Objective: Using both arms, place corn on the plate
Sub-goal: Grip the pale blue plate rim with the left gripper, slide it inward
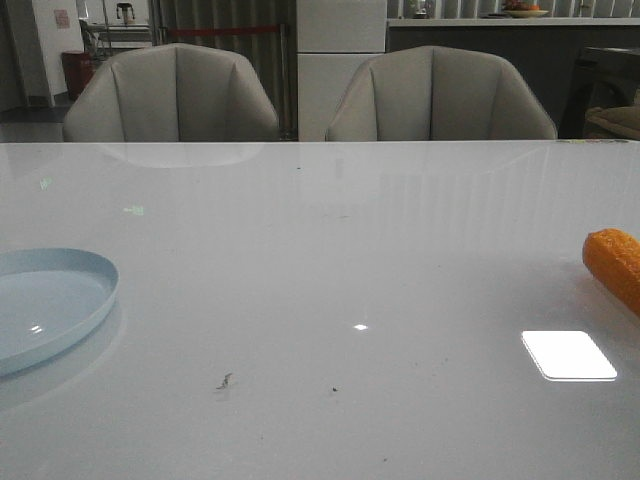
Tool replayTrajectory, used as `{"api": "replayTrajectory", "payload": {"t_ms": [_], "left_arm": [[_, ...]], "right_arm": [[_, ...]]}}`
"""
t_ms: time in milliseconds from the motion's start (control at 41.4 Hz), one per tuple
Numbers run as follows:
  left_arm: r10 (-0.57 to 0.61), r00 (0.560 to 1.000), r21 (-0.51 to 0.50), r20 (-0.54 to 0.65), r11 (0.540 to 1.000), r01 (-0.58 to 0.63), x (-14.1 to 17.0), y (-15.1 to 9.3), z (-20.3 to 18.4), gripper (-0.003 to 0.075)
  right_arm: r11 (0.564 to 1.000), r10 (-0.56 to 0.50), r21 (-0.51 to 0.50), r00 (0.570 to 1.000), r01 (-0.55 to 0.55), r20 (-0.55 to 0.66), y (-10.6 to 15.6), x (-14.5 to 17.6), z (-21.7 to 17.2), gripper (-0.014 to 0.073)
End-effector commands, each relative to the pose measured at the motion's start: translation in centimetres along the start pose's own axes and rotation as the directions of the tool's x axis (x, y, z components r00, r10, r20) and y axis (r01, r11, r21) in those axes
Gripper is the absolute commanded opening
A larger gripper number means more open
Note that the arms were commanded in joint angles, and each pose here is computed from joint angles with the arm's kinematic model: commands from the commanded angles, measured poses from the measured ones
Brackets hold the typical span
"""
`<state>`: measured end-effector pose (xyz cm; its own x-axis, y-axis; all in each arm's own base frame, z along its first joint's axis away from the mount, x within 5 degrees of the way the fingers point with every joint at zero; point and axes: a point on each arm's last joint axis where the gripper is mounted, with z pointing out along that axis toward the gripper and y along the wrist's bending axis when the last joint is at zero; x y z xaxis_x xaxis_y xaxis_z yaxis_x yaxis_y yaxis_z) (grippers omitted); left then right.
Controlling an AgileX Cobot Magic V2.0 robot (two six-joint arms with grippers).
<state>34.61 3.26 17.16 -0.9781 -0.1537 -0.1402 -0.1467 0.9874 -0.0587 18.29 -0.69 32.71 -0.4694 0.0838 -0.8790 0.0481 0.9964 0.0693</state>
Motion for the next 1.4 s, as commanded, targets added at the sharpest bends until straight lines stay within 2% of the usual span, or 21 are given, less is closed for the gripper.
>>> {"api": "replayTrajectory", "payload": {"t_ms": [0,580,628,701,846,918,1160,1377], "left_arm": [[-0.016,0.996,0.012,0.087,1.0,0.015,-0.8,-0.1,-2.1,0.0486],[-0.018,0.996,0.011,0.088,1.0,0.017,-1.0,-0.1,-1.3,0.0479],[-0.018,0.996,0.01,0.087,1.0,0.017,-1.0,-0.1,-1.3,0.0456],[-0.007,0.996,0.009,0.087,1.0,0.006,-1.0,-0.1,-1.3,0.0367],[-0.007,0.996,0.009,0.085,1.0,0.006,-1.0,-0.1,-1.2,0.0085],[-0.009,0.996,0.011,0.085,1.0,0.008,-1.1,-0.1,-1.0,0.0105],[-0.01,0.996,0.012,0.091,1.0,0.009,-1.1,-0.1,-1.0,0.009],[-0.016,0.993,0.032,0.119,0.999,0.012,-2.0,-0.4,-2.5,0.009]], "right_arm": [[1.0,0.0,0.001,0.994,0.0,0.113,0.0,-1.8,-0.6,0.0476],[1.0,0.0,0.001,0.993,0.0,0.114,0.0,-1.8,-0.6,0.0476],[1.0,0.0,0.001,0.993,0.0,0.114,0.0,-1.8,-0.6,0.0476],[1.0,0.0,0.001,0.993,0.0,0.114,0.0,-1.8,-0.6,0.0476],[1.0,0.0,0.001,0.993,0.0,0.114,0.0,-1.8,-0.6,0.0476],[1.0,0.0,0.001,0.993,0.0,0.114,0.0,-1.8,-0.6,0.0476],[1.0,0.0,0.001,0.993,0.0,0.114,0.0,-1.8,-0.6,0.0476],[1.0,0.0,0.001,0.993,0.0,0.114,0.0,-1.8,-0.6,0.0476]]}}
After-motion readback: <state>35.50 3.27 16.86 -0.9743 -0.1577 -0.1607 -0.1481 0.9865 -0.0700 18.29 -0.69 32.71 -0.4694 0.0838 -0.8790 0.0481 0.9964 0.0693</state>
